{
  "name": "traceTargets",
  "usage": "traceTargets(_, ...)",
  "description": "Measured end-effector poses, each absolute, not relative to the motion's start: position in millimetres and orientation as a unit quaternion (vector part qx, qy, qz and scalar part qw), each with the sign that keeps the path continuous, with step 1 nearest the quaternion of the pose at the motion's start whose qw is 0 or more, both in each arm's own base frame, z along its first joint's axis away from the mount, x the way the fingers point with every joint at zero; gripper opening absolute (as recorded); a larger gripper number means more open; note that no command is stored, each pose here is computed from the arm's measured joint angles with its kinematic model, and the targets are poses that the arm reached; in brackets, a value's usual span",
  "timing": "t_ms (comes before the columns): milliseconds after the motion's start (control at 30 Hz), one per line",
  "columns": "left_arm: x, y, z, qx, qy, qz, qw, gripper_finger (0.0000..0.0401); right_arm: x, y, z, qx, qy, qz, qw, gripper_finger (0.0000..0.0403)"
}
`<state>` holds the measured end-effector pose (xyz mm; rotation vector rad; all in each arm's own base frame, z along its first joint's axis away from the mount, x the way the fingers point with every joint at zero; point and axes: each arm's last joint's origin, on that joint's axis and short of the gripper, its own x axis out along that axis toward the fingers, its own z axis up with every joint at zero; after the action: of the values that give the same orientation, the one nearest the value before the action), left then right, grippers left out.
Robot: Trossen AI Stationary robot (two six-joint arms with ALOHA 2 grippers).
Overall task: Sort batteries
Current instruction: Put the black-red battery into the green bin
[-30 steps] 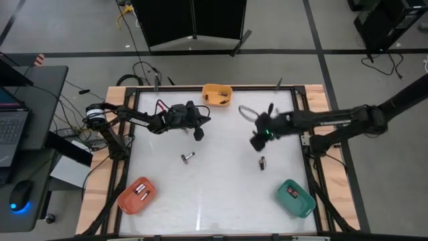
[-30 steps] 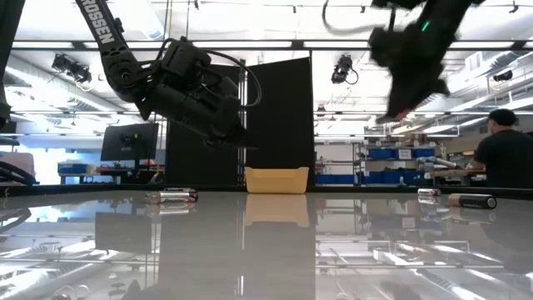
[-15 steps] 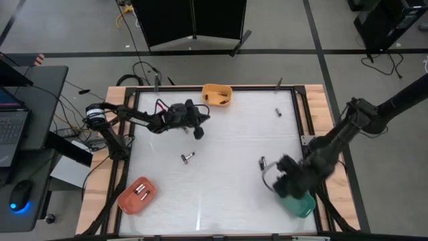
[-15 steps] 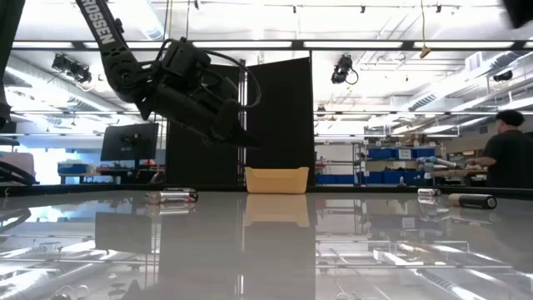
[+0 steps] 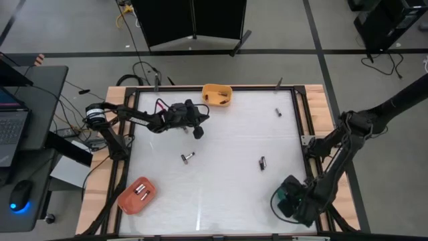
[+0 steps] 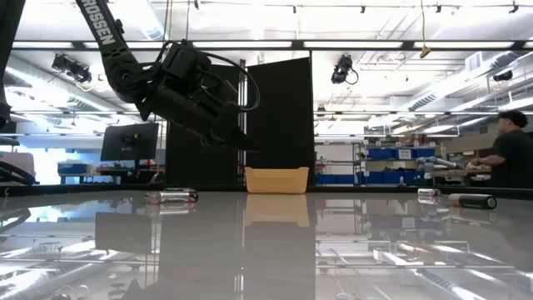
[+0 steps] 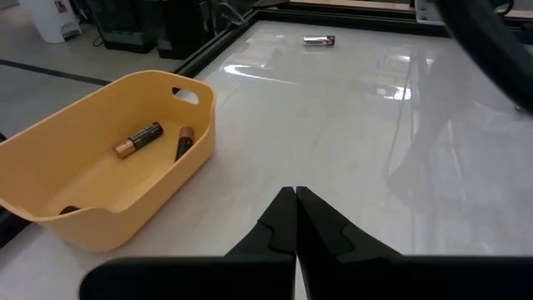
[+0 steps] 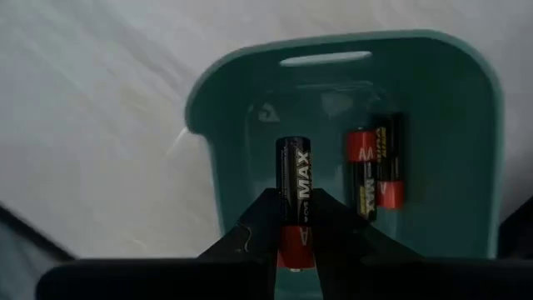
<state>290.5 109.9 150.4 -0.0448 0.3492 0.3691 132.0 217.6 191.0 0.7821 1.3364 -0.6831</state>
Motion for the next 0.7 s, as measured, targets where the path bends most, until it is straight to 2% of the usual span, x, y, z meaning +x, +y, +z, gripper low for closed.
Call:
traceTargets(300,290.2,109.8,149.5,-0.023,0.177,0.182,0.967,0.0006,137.2,218.4,180.1,0.337,0.613,-0.325,0.636,0.0065)
traceTargets(567,290.0,109.8,148.9,-0.023,0.181,0.183,0.966,0.0006,144.6,213.5,180.1,0.334,0.622,-0.321,0.631,0.0103)
traceTargets(700,289.9,109.8,148.7,-0.023,0.182,0.184,0.966,0.0006,146.5,212.4,180.1,0.333,0.625,-0.319,0.630,0.0109)
